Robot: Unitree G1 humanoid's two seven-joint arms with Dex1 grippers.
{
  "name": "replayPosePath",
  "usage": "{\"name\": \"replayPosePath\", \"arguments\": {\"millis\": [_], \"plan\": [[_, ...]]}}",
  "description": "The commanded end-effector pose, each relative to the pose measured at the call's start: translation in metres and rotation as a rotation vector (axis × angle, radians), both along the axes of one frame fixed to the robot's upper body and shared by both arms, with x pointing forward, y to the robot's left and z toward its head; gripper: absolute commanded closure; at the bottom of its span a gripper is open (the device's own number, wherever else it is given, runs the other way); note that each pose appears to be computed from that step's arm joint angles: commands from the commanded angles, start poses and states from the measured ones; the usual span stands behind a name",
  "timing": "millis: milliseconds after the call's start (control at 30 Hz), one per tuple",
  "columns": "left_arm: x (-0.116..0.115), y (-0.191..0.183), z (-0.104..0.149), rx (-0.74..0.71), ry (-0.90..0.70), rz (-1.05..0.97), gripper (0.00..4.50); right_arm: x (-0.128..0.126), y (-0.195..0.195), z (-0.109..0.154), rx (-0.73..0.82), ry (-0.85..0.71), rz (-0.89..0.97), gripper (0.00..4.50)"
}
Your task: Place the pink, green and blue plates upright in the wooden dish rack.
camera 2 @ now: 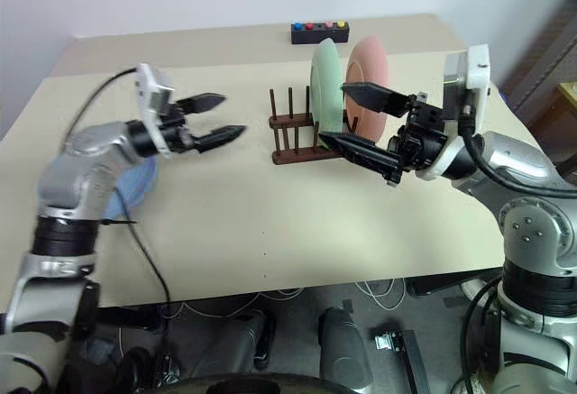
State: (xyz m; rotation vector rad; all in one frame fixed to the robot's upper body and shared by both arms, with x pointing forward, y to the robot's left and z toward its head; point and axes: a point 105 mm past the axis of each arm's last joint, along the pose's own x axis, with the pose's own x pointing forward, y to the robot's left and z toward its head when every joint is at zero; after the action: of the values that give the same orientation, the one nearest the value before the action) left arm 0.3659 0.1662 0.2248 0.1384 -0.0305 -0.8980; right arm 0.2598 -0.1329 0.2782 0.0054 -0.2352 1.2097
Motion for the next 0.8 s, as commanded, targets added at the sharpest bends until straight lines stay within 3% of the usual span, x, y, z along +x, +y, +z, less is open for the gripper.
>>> {"name": "replayPosePath", "arguments": {"millis": [33,133,333,467,633,800], "plan": [[0.003,0.046,0.005,0.017,0.126,0.137,0.00,-0.010,0.012,0.001,-0.014,-0.026,0.073,0.02],[0.002,0.087,-0.006,0.100,0.230,0.288,0.00,-0.011,0.016,-0.009,-0.052,-0.013,0.104,0.02],[-0.006,0.137,-0.008,0.035,0.383,0.475,0.00,-0.005,0.019,-0.015,-0.057,-0.005,0.119,0.02],[-0.011,0.174,-0.027,0.062,0.443,0.652,0.00,-0.001,0.023,-0.018,-0.060,-0.013,0.118,0.02],[-0.018,0.200,-0.041,0.128,0.440,0.754,0.00,0.003,0.023,-0.020,-0.069,-0.014,0.112,0.02],[-0.023,0.231,-0.050,0.096,0.462,0.915,0.00,0.007,0.023,-0.020,-0.076,-0.023,0.096,0.02]]}}
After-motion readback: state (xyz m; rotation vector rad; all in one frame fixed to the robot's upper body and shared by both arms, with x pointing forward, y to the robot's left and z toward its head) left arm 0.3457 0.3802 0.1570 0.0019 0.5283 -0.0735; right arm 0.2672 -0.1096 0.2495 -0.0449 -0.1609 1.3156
